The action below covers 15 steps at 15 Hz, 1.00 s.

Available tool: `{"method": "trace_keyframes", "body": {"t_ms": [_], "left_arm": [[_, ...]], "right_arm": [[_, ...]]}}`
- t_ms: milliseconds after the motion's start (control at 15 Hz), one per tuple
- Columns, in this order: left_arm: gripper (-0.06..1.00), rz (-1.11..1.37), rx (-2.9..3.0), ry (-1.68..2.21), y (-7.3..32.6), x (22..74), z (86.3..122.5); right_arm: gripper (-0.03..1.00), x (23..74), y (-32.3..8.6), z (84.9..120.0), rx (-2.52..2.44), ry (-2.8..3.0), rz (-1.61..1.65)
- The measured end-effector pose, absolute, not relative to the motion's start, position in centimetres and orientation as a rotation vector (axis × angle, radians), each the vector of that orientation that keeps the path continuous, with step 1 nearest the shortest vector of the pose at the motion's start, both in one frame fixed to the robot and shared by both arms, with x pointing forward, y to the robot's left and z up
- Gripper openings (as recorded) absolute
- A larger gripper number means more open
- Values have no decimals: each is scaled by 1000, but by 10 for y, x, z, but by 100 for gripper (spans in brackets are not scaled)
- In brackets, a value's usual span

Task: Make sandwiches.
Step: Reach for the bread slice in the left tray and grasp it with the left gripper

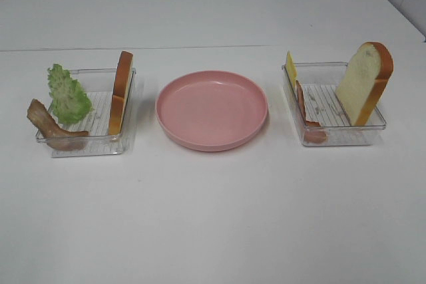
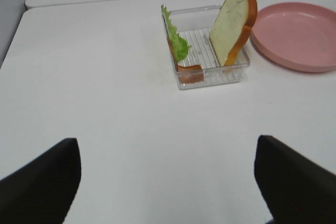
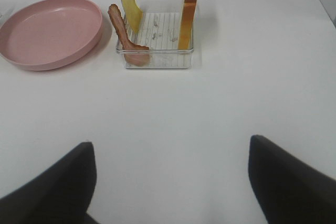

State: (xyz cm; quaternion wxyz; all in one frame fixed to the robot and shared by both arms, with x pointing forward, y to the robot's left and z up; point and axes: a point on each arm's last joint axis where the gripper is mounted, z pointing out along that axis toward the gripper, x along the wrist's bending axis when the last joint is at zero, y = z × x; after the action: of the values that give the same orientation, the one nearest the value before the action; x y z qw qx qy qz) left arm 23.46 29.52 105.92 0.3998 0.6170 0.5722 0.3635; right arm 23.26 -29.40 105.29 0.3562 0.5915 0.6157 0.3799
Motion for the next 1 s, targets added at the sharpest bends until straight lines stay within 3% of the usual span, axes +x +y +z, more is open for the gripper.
{"method": "trace_keyframes", "body": {"t_ms": [333,1000], "left_arm": [[85,777,1403,1409,285,289,1095],[85,430,1659,1592,273,447,1105]], "right_arm": [[76,233,-294,1053,1528,1590,981],[76,233,-294,1053,1528,1590,981]]}}
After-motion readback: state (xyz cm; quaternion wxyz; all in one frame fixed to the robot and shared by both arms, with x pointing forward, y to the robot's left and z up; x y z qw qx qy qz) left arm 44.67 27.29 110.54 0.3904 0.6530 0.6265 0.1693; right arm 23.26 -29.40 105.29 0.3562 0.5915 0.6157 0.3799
